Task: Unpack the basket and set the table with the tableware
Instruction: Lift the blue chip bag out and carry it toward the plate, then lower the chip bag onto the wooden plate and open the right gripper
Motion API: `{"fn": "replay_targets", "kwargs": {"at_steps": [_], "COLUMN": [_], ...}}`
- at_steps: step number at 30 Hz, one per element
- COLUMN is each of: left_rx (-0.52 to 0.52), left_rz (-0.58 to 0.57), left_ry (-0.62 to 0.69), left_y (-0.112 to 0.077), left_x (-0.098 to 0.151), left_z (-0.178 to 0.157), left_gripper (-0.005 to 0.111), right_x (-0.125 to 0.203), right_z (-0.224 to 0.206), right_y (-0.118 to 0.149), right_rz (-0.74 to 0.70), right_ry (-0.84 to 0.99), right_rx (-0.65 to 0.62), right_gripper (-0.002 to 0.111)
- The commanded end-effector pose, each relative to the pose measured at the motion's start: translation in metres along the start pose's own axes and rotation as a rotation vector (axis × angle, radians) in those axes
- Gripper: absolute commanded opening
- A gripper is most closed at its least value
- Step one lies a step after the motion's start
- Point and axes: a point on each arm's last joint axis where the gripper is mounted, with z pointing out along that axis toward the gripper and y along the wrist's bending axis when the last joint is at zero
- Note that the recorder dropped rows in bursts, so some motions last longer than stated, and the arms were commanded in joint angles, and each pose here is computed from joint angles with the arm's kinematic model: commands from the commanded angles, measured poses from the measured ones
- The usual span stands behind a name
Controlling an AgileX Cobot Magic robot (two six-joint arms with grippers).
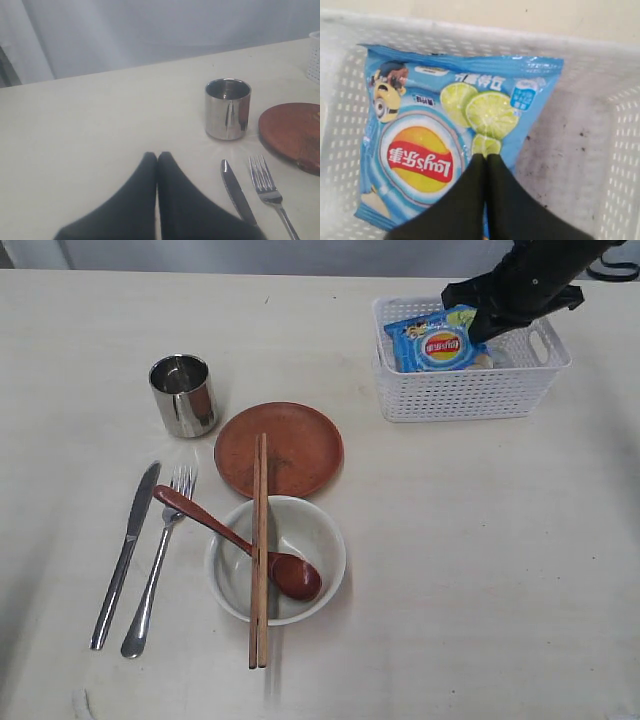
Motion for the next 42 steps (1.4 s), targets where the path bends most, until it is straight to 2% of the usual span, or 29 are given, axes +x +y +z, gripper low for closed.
{"fn": "replay_targets", "kwargs": {"at_steps": [1, 13, 19, 26, 36, 42], "left_rx": [-0.002, -0.002, -0.002, -0.002, -0.002, -0.002], "left_rz": [-0.002, -0.002, -0.002, -0.002, -0.002, -0.002], "left_ry": [-0.007, -0.007, -0.007, -0.007, -0.007, -0.007], "left_y": [0.0, 0.0, 0.0, 0.0, 0.0, 0.0], "left_x": [0.0, 0.0, 0.0, 0.0, 0.0, 0.0], "left_z": [0.0, 0.0, 0.0, 0.0, 0.0, 0.0], "left_gripper": [0.0, 0.0, 0.0, 0.0, 0.0, 0.0], "right_x": [-0.005, -0.005, 0.004, 0.025, 0.037, 0.043], "right_z": [-0.03, -0.11, -0.13, -0.101, -0.061, -0.038], "right_y": [0.005, 0.025, 0.041, 0.086, 0.156, 0.177], "right_rz": [-0.022, -0.016, 0.015, -0.053, -0.176, -0.277], "right_ry": [-0.043, -0.119, -0.061, 0.052, -0.111, -0.102], "right_rx": [0.003, -0.014, -0.117, -0.187, -0.191, -0.157], "right_gripper": [0.0, 0.0, 0.0, 0.0, 0.0, 0.0]}}
